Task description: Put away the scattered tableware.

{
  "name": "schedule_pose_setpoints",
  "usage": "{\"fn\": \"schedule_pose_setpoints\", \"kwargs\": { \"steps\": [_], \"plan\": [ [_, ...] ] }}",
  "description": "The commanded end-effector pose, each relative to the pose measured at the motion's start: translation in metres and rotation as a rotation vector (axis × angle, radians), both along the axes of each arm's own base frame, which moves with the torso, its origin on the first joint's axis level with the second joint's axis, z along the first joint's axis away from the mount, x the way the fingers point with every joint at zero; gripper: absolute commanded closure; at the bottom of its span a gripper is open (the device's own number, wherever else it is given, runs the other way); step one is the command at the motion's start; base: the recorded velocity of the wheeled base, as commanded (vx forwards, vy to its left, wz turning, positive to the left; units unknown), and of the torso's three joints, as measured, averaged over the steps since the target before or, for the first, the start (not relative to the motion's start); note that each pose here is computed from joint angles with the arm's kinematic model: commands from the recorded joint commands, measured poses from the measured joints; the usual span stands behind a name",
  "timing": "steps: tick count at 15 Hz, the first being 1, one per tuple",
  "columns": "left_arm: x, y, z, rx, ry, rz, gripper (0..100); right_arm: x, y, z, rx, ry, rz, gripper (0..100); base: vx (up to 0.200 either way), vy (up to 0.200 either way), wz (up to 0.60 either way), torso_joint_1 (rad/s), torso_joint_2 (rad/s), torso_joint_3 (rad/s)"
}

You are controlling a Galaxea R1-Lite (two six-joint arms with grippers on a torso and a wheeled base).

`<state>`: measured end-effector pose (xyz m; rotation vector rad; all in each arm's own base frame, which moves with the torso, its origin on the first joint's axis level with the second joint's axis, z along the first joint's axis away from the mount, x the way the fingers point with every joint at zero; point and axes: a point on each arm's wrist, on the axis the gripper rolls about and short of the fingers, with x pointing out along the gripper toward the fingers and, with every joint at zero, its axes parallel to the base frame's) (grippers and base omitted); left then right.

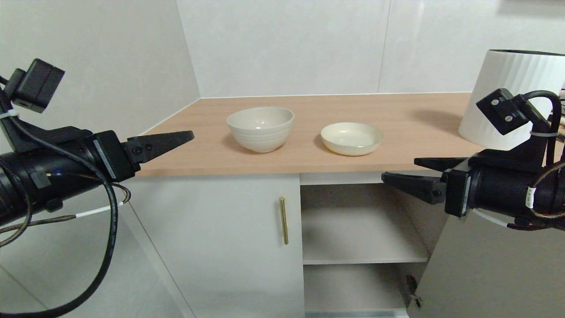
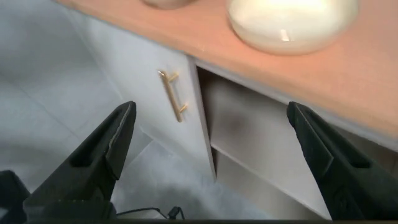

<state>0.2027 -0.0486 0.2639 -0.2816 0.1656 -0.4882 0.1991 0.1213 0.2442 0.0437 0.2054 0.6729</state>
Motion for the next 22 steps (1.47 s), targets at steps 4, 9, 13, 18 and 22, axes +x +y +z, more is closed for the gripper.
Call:
{"fn": "schedule_pose_setpoints", "kwargs": {
  "steps": [4,9,13,18,22],
  "plan": [
    [0.004,0.001,-0.003,0.002,0.014,0.007,0,0.001,0.001,-0.003,-0.005,0.01,0.002,0,0.0,0.0,0.0,0.181,-0.48,-0.288],
    [0.041,-0.006,-0.013,0.015,0.077,0.011,0,0.028,0.009,-0.013,-0.038,-0.067,-0.011,0,0.0,0.0,0.0,0.125,-0.31,-0.184],
    [0.084,-0.014,0.012,0.034,0.096,0.099,0,0.064,0.018,0.024,-0.015,0.062,-0.081,0,0.0,0.0,0.0,0.007,-0.01,-0.008],
    [0.076,-0.037,0.019,0.111,0.358,0.198,0,0.098,0.031,0.016,-0.011,0.211,-0.323,0,0.0,0.0,0.0,0.0,0.0,0.0],
    [0.113,-0.068,0.0,0.034,0.421,0.304,0,0.109,0.036,0.005,-0.023,0.204,-0.376,0,0.0,0.0,0.0,0.0,0.0,0.0]
  ]
}}
